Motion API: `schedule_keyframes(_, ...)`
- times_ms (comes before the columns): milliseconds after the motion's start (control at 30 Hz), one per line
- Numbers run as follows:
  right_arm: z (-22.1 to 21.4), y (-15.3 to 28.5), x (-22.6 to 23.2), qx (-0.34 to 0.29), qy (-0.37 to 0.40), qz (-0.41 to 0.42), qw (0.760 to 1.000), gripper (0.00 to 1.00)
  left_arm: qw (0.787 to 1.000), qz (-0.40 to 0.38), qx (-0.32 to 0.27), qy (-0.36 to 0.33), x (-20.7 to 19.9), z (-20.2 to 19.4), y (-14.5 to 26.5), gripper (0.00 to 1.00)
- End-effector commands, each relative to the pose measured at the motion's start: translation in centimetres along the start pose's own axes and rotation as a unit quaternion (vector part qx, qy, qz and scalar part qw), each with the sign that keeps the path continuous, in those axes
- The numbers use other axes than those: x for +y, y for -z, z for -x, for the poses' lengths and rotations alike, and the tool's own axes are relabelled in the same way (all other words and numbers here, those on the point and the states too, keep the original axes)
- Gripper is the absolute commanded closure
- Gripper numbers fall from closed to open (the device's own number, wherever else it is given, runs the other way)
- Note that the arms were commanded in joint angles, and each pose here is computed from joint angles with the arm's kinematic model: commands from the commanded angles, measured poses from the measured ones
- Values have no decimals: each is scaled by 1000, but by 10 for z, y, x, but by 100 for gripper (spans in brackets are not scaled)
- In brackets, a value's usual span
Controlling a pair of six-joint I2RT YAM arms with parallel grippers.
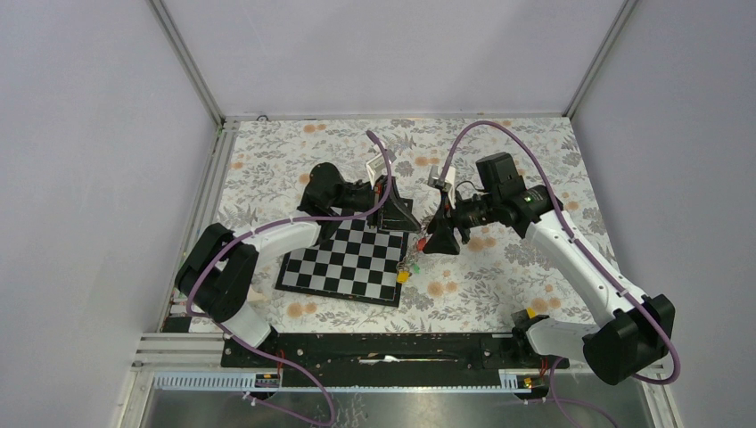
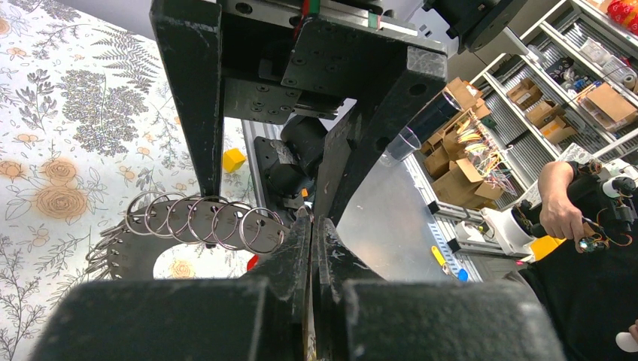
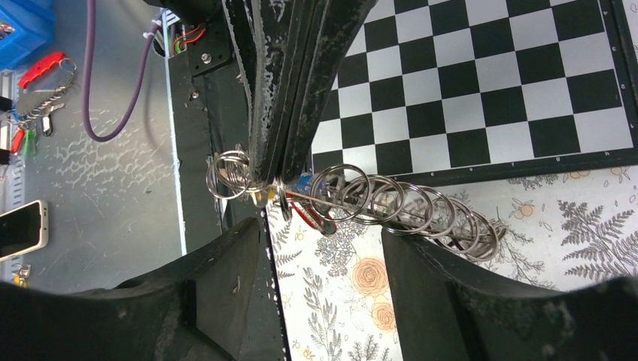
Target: Put the keys on the keyring
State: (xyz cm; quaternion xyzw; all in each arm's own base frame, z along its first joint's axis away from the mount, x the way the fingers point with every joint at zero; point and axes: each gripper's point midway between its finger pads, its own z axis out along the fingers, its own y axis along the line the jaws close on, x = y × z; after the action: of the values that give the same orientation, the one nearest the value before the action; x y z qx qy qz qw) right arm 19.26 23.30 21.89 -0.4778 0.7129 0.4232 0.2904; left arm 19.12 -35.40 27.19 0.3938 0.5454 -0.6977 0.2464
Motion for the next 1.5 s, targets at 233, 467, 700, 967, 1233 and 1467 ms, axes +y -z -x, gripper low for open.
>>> schedule_keyframes(233,13,-7,5,-32,-10,40,999,38,998,-15,-22,-54,-14,20,-3,100)
schedule_keyframes(467,13,-6,6,-33,-11,42,999,58,998,-15,-22,-56,-13,20,-3,100)
schedule_keyframes(700,10,-2,5,-27,0,24,999,74,998,-10,-23,-56,-9,19,-1,100)
schedule_keyframes(967,4,6,1,-10,15,-9,1000,93,998,4,-20,-57,-1,15,4,100)
schedule_keyframes(1233,-10,14,-8,20,22,-57,998,100,998,13,-21,-58,7,13,8,100)
schedule_keyframes(1467,-15,21,-13,48,19,-78,996,100,997,33,-22,-59,20,9,10,100)
